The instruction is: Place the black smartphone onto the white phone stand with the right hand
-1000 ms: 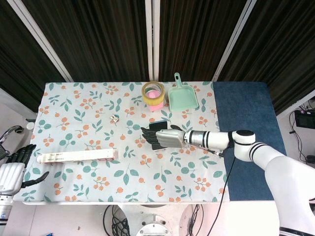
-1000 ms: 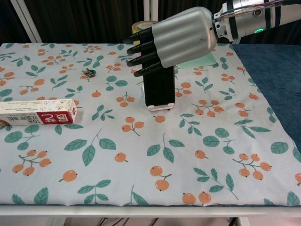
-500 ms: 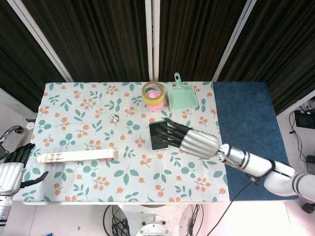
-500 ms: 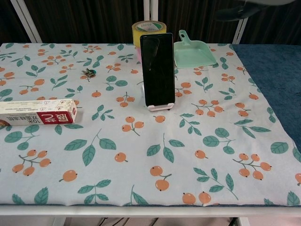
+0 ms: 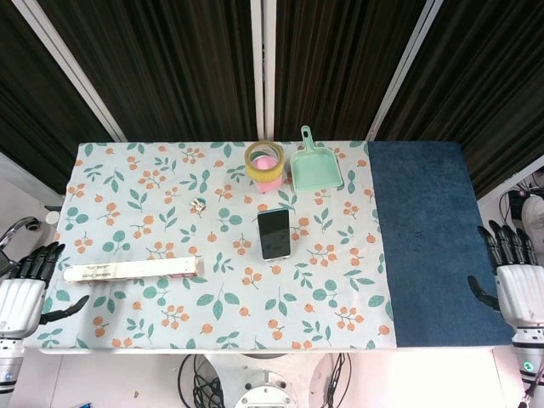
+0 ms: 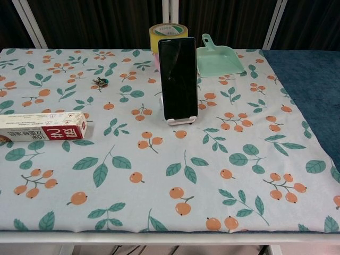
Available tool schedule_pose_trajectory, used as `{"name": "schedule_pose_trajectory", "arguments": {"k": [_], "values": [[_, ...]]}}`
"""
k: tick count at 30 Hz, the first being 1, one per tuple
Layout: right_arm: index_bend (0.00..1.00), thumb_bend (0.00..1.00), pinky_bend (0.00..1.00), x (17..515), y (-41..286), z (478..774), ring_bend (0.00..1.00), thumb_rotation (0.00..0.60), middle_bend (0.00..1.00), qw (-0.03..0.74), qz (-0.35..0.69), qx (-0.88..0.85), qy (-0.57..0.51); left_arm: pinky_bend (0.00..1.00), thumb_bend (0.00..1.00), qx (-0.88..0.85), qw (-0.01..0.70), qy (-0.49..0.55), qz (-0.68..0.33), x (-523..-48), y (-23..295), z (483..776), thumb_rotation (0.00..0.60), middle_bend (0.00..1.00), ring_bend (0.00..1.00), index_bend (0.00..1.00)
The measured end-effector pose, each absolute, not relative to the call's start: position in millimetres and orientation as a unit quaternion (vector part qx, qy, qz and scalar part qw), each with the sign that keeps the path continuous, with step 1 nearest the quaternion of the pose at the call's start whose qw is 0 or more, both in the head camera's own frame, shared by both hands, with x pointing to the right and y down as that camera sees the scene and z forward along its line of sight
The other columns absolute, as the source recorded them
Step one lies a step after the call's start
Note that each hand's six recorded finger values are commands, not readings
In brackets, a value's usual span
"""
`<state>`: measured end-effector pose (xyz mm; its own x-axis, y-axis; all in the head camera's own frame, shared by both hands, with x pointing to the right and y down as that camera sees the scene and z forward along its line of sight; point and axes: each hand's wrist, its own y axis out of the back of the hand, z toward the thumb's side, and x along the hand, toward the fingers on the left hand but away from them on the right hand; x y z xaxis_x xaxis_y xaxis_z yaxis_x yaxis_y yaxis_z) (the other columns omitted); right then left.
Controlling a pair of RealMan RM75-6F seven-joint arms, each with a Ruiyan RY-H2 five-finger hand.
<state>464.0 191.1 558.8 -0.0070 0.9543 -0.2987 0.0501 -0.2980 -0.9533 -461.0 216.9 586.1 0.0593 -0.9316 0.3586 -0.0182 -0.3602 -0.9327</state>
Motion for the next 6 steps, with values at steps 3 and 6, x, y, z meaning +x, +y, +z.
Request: {"name": "schedule_pose_trajectory", "arguments": {"k": [3, 6], "values": [[0.00, 0.21, 0.00, 478.0, 207.1, 569.7, 0.00, 0.600, 0.00, 0.378, 0.564, -0.579, -0.451, 0.19, 0.13, -0.606, 0.407, 0.390, -0.562, -461.4, 217.9, 585.2, 0.195, 0.07, 0.09, 0.04], [0.00, 0.21, 0.00, 480.3, 218.0, 582.5, 0.00, 0.600, 0.00, 0.372, 0.572, -0.579, -0.446, 0.19, 0.13, -0.605, 0.404, 0.389, -0.565, -463.8, 218.9, 584.3, 0.195, 0.07, 0.09, 0.04]]}}
